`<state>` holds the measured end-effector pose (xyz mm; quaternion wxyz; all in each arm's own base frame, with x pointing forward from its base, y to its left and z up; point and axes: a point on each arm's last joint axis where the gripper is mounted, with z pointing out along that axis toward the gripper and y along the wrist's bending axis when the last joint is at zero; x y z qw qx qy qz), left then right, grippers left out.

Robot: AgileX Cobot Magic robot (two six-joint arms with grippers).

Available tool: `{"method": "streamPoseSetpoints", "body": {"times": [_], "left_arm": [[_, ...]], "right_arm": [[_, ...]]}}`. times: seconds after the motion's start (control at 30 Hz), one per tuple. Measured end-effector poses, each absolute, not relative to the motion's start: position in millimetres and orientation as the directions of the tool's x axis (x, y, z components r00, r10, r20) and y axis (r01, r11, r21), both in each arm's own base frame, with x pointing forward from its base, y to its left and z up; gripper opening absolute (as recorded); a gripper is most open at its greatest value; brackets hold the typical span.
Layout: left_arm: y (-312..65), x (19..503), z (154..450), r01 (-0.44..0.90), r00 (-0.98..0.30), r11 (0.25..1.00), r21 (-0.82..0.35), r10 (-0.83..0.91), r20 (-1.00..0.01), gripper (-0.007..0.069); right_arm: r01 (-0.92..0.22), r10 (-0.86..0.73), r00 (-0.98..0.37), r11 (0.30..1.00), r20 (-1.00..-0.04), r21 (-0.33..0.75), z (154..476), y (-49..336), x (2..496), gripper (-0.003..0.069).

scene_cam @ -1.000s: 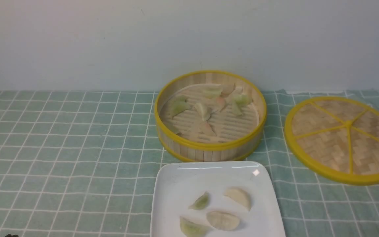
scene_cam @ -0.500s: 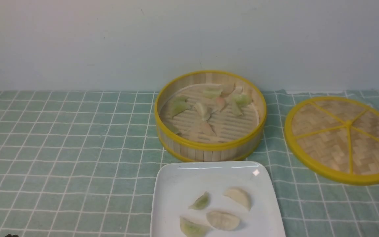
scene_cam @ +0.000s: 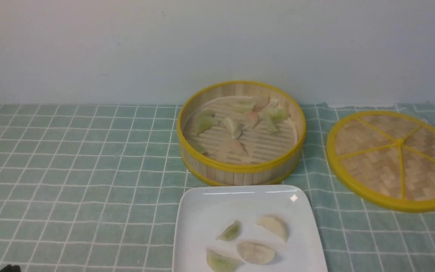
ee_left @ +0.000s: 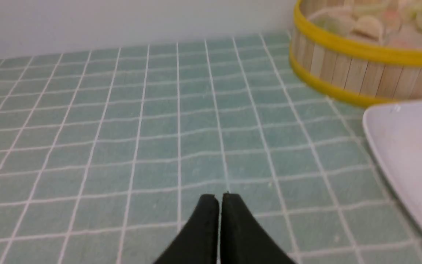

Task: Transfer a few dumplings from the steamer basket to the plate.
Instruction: Use the left arm to grab a dumpling from the steamer

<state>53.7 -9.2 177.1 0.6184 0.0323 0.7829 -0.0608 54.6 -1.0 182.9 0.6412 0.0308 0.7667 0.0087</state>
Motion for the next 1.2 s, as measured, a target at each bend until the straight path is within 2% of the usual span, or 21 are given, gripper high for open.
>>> {"method": "streamPoseSetpoints", "body": {"times": [0.03, 0.07, 0.1, 0.17, 0.2, 0.23, 0.33, 0.43, 0.77, 0.83, 0.9, 1.0, 1.13, 1.17, 1.2], "left_arm": [[-9.3, 53.8, 177.7, 0.125, -0.228, 0.99, -0.064, -0.035, -0.973, -0.0006], [-9.7, 54.9, 183.5, 0.118, -0.175, 0.983, -0.142, -0.12, -0.977, -0.0006], [-9.9, 55.0, 184.2, 0.118, -0.169, 0.98, -0.158, -0.137, -0.976, -0.0006], [-8.9, 56.0, 192.4, 0.114, -0.088, 0.965, -0.238, -0.229, -0.969, -0.0006], [-7.9, 56.3, 196.2, 0.112, -0.049, 0.956, -0.27, -0.266, -0.963, -0.0006], [-6.6, 56.4, 200.5, 0.11, -0.004, 0.946, -0.306, -0.307, -0.952, -0.0006], [-2.8, 56.1, 208.5, 0.106, 0.083, 0.915, -0.389, -0.398, -0.914, -0.0006], [0.4, 55.5, 213.5, 0.103, 0.142, 0.895, -0.434, -0.445, -0.884, -0.0006], [10.7, 51.1, 229.1, 0.13, 0.326, 0.82, -0.558, -0.567, -0.757, -0.0006], [10.0, 49.8, 235.7, 0.144, 0.332, 0.819, -0.555, -0.568, -0.753, -0.0006], [6.5, 46.3, 252.4, 0.173, 0.319, 0.835, -0.522, -0.549, -0.773, -0.0006], [-2.6, 42.9, 287.3, 0.195, 0.229, 0.887, -0.418, -0.455, -0.86, -0.0006], [-14.2, 59.1, 319.0, 0.166, -0.09, 0.927, -0.338, -0.327, -0.941, -0.0006], [-14.3, 60.6, 322.3, 0.165, -0.091, 0.927, -0.336, -0.325, -0.941, -0.0006], [-18.3, 70.9, 333.1, 0.156, -0.227, 0.937, -0.312, -0.274, -0.935, -0.0006]], "right_arm": [[0.036, 0.068, -0.173, 0.997, -0.983, 0.062, 182.8, -0.9, 54.7, -0.0013], [0.035, 0.182, -0.135, 0.983, -0.974, 0.179, 185.3, 0.5, 55.4, -0.0013], [0.033, 0.182, -0.129, 0.983, -0.975, 0.179, 185.8, 0.5, 55.4, -0.0013], [0.019, 0.413, -0.03, 0.911, -0.91, 0.413, 194.7, 0.9, 56.2, -0.0013], [0.01, 0.485, -0.002, 0.875, -0.875, 0.484, 197.3, 0.6, 56.2, -0.0013], [-0.005, 0.595, 0.035, 0.803, -0.803, 0.595, 200.7, -0.2, 56.2, -0.0013], [-0.033, 0.737, 0.089, 0.675, -0.67, 0.737, 205.6, -2.6, 55.8, -0.0013], [-0.041, 0.776, 0.099, 0.628, -0.623, 0.777, 206.5, -3.3, 55.7, -0.0013], [-0.05, 0.788, 0.13, 0.612, -0.602, 0.789, 208.7, -5.3, 55.3, -0.0013], [-0.045, 0.752, 0.116, 0.657, -0.649, 0.753, 209.7, -3.9, 55.2, -0.0013], [-0.06, 0.671, 0.074, 0.742, -0.738, 0.668, 222.2, 1.0, 52.7, -0.0013], [-0.114, 0.492, 0.02, 0.866, -0.87, 0.487, 263.3, 10.0, 43.0, -0.0013], [-0.135, 0.327, -0.098, 0.931, -0.94, 0.338, 308.0, 16.3, 46.1, -0.0013], [-0.138, 0.311, -0.13, 0.935, -0.942, 0.327, 311.0, 17.3, 47.7, -0.0013], [-0.134, 0.266, -0.231, 0.944, -0.936, 0.302, 321.4, 18.9, 58.2, -0.0013]]}}
